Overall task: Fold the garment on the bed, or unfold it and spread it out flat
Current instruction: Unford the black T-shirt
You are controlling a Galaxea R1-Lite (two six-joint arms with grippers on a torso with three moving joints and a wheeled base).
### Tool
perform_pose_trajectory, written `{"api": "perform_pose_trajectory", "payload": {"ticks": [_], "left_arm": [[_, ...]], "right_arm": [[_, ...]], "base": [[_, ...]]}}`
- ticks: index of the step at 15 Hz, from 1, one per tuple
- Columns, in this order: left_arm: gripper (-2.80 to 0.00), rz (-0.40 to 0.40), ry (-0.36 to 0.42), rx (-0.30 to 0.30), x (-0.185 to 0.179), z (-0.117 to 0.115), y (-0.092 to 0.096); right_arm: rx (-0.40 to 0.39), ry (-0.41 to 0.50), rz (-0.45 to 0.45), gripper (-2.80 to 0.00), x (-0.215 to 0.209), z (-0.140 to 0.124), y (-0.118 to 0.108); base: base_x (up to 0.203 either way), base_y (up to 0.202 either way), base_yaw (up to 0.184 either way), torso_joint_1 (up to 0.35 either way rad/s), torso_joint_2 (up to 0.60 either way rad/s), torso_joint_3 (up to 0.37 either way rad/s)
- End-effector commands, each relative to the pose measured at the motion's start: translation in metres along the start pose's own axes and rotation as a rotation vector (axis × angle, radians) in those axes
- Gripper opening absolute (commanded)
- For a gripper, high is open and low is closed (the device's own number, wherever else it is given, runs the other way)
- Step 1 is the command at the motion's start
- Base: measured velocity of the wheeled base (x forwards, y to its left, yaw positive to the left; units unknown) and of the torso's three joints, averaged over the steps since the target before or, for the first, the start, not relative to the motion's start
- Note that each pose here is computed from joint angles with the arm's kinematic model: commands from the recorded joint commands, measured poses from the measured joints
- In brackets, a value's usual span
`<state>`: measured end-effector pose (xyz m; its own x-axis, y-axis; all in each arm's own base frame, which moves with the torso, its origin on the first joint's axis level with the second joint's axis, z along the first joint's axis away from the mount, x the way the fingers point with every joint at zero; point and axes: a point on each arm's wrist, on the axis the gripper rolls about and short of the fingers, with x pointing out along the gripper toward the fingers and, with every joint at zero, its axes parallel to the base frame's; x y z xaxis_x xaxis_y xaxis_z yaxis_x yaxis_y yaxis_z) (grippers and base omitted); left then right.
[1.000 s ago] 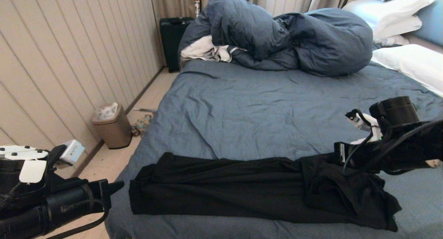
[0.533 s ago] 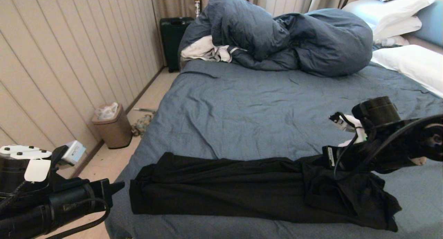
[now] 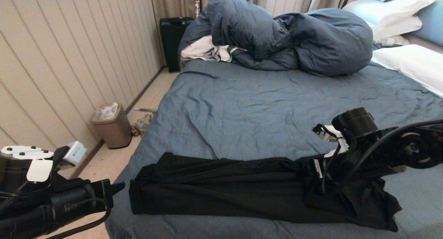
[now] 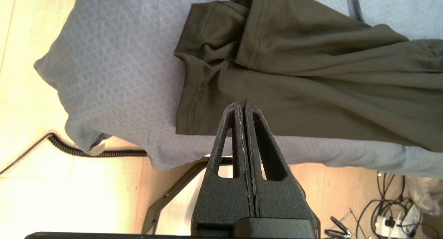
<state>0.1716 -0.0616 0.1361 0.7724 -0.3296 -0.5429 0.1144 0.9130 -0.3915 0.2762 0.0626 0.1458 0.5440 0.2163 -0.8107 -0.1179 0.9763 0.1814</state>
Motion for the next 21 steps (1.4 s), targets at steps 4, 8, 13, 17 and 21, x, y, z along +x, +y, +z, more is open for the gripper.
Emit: {"api": "perform_pose_trajectory", "payload": {"ticks": [4,8,13,17,21], "left_arm": [[-2.8,0.001,0.001,-0.002,0.0,-0.001,0.0],[-2.8,-0.004,-0.005,-0.001,-0.002,0.0,0.0],[-2.8,-0.011,-0.006,-0.001,-0.003,0.0,0.0],[-2.8,-0.012,-0.007,0.001,-0.003,0.0,0.0],[-2.8,-0.011,-0.005,0.0,-0.003,-0.001,0.0]], "right_arm": [[-0.001,0.018,-0.01,0.0,-0.014,-0.023,-0.002],[0.003,0.046,-0.045,0.0,-0.015,-0.036,-0.006],[-0.001,0.007,-0.052,-2.8,-0.007,-0.04,-0.007],[-0.001,-0.003,-0.052,-2.8,-0.007,-0.046,-0.008],[0.0,-0.062,-0.039,-2.8,-0.023,-0.044,-0.006]], "base": [[0.0,0.0,0.0,0.0,0.0,0.0],[0.0,0.0,0.0,0.0,0.0,0.0],[0.0,0.0,0.0,0.0,0.0,0.0],[0.0,0.0,0.0,0.0,0.0,0.0],[0.0,0.0,0.0,0.0,0.0,0.0]]}}
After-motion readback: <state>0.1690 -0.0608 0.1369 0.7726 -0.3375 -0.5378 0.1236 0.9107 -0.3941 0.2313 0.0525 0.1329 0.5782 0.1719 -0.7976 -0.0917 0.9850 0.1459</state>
